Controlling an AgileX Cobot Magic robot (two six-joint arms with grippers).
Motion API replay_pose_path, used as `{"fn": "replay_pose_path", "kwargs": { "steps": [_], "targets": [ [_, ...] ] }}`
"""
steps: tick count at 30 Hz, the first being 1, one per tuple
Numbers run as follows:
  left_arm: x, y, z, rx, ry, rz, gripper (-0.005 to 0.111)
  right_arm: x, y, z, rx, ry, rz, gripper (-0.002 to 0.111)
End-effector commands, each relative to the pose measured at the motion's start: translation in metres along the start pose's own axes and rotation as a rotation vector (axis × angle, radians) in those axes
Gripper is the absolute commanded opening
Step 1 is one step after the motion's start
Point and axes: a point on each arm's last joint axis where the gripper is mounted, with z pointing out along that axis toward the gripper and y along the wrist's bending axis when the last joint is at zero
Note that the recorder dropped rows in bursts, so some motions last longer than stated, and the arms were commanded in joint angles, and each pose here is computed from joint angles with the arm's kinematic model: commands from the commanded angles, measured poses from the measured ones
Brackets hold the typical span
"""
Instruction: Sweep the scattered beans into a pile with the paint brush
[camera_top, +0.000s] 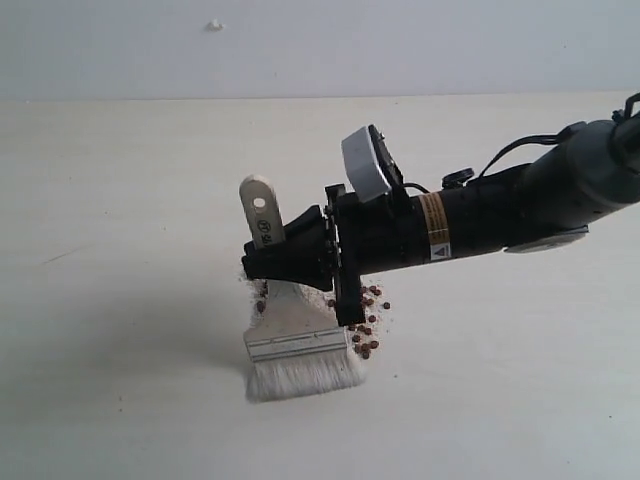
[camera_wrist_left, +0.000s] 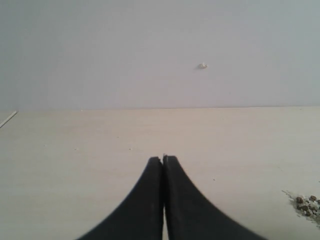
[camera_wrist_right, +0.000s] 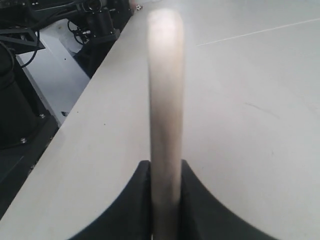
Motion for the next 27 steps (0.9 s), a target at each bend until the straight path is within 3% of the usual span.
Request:
{"fn": "replay_pose_path", "kwargs": {
  "steps": [1, 14, 22, 27],
  "targets": [
    [-0.001, 0.0, 0.0, 0.001, -0.008, -0.015, 0.0, -0.005, -0.018, 0.004, 0.027, -0.005, -0.007, 0.0],
    [-0.001, 0.0, 0.0, 0.001, -0.008, -0.015, 0.0, -0.036, -0.039, 0.01, -0.006, -0.013, 0.034, 0.0],
    [-0.001, 0.0, 0.0, 0.001, -0.008, -0.015, 0.0, -0.069, -0.005, -0.007, -0.104, 0.186, 0.202, 0.0],
    [-0.001, 0.0, 0.0, 0.001, -0.008, -0.015, 0.0, -0.061, 0.009, -0.014, -0.103, 0.24, 0.357, 0.0]
  ]
}}
